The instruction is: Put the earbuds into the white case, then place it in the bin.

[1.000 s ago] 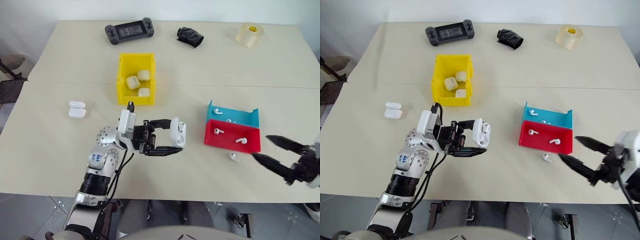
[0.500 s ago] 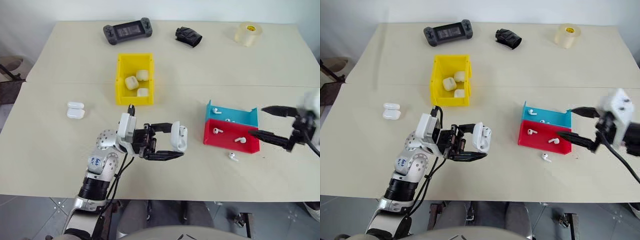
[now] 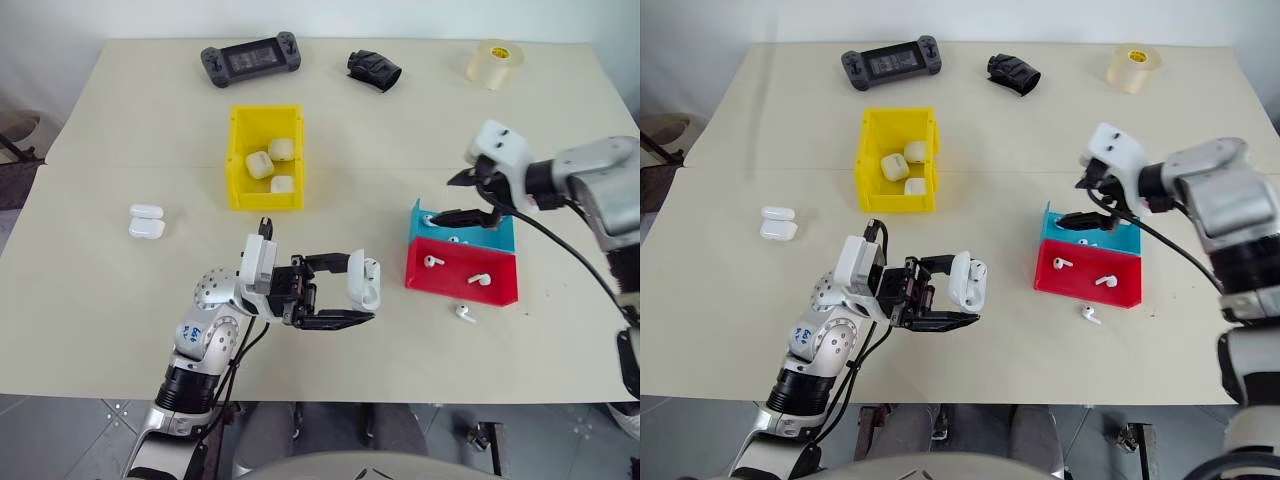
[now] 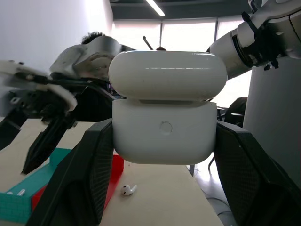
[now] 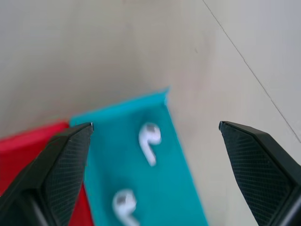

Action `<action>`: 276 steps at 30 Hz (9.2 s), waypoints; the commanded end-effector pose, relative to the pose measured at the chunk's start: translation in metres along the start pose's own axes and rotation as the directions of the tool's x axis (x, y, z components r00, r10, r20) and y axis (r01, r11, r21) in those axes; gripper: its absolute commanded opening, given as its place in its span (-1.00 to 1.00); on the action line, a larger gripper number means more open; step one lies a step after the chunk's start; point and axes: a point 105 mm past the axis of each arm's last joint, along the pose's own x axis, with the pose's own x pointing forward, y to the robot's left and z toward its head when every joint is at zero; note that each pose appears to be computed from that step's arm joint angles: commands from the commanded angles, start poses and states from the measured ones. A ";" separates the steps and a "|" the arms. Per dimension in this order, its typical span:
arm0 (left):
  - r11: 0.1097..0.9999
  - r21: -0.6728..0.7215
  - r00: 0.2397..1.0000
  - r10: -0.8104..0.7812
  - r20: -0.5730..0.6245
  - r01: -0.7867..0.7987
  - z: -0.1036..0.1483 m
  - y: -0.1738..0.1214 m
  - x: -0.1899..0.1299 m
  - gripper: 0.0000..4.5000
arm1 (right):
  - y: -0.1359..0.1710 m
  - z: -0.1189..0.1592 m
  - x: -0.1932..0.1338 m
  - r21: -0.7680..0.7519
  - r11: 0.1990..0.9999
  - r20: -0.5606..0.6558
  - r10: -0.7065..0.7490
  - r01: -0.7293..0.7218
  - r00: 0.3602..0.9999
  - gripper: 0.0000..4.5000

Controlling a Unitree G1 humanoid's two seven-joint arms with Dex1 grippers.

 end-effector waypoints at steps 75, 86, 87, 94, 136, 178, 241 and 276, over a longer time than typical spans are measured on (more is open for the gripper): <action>0.996 0.086 1.000 0.024 0.006 -0.024 0.011 -0.001 -0.003 0.24 | -0.023 -0.018 0.016 -0.184 0.978 -0.177 0.063 -0.096 0.982 -0.77; 0.995 0.100 1.000 0.027 0.002 -0.027 0.011 0.006 -0.005 0.24 | -0.007 0.026 -0.043 -0.172 0.982 0.179 0.104 -0.073 0.978 -0.77; 0.994 0.101 1.000 0.028 0.001 -0.028 0.012 0.007 -0.006 0.24 | 0.001 0.031 -0.050 -0.173 0.980 0.222 0.131 -0.093 0.966 -0.77; 0.991 0.118 0.998 0.057 0.021 -0.059 0.015 0.021 -0.006 0.24 | 0.054 0.047 -0.075 0.079 0.966 0.524 0.171 -0.248 0.835 -0.77; 0.991 0.112 0.995 0.061 0.083 -0.070 0.029 0.049 0.012 0.24 | 0.169 0.085 -0.053 0.279 0.792 0.888 0.004 -0.544 0.460 -0.77; 0.986 0.118 0.988 0.102 0.112 -0.115 0.031 0.054 0.005 0.24 | 0.167 0.058 -0.040 0.260 0.871 0.793 0.055 -0.418 0.607 0.13; 0.429 0.585 0.476 0.876 -0.082 -0.688 0.088 0.146 -0.094 0.24 | 0.132 -0.009 -0.056 0.185 0.978 0.674 -0.201 0.102 0.711 0.68; 0.805 0.420 0.655 0.588 -0.475 -0.418 0.057 0.016 -0.165 0.99 | 0.109 -0.028 -0.065 0.064 0.995 0.613 -0.101 0.079 0.783 1.00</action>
